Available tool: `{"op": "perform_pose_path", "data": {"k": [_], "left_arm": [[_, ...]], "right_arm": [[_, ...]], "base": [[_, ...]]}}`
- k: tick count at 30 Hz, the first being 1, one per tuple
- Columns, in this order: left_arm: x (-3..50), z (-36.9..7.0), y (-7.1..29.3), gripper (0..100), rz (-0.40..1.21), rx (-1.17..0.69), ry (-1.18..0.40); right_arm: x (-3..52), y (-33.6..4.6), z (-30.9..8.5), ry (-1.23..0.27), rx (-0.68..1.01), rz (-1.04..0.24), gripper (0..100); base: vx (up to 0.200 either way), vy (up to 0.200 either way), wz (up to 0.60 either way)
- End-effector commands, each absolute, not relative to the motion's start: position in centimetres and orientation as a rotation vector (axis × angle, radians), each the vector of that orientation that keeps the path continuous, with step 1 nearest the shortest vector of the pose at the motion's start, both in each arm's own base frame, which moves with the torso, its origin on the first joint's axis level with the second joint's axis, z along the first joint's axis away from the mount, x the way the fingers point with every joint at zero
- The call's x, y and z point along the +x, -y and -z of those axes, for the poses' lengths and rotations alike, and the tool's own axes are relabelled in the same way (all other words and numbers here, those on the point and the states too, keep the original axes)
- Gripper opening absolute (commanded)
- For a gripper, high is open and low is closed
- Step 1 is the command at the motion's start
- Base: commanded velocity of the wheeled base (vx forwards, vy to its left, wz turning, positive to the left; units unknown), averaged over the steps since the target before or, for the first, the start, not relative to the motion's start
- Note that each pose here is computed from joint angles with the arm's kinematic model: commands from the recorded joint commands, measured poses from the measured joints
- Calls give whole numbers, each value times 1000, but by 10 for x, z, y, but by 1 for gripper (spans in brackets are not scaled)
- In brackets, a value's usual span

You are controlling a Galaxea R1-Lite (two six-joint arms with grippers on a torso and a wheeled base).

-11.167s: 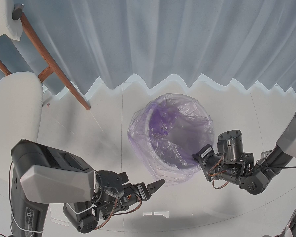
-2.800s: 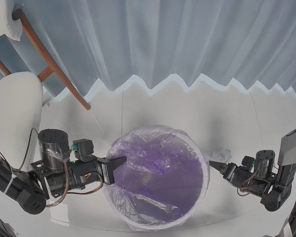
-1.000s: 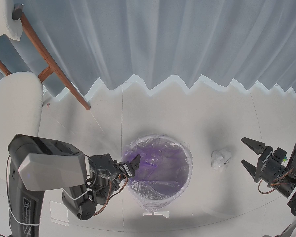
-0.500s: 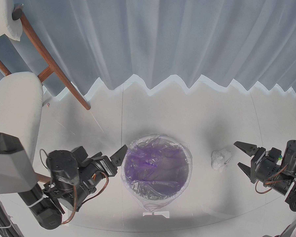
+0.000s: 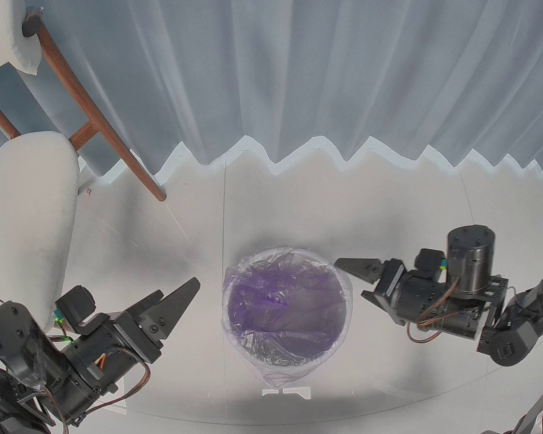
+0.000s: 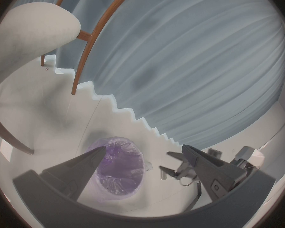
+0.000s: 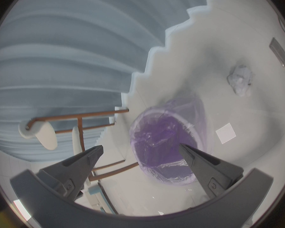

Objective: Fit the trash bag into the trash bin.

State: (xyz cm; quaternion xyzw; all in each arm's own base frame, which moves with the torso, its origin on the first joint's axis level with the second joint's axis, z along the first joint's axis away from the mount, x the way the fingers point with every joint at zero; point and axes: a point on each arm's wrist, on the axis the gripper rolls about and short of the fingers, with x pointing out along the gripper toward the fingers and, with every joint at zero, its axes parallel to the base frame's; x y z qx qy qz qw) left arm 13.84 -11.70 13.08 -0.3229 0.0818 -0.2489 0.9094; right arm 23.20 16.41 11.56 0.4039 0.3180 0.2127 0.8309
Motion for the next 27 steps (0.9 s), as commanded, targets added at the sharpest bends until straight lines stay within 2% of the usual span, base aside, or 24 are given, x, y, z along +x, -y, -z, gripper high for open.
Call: {"op": "perform_pose_path", "data": {"k": [1, 5, 6, 9, 18, 27], "left_arm": [[125, -144, 101, 100, 518, -738, -98], [128, -144, 98, 100, 493, -737, -91], [130, -143, 95, 100, 473, -736, -87], [130, -143, 95, 100, 469, -736, -84], [131, -143, 94, 100, 462, -732, -83], [131, -143, 94, 100, 458, -731, -86]], "right_arm": [[249, -212, -77, -788, 740, -483, 100], [256, -221, -71, -794, 738, -487, 100], [263, -238, -64, -809, 729, -502, 100], [266, -247, -56, -826, 717, -497, 100], [290, -269, -41, -857, 709, -396, 100], [270, -293, -26, -918, 658, -425, 100]], "base": [[0, 0, 0], [0, 0, 0], [0, 0, 0], [0, 0, 0], [0, 0, 0], [0, 0, 0]]}}
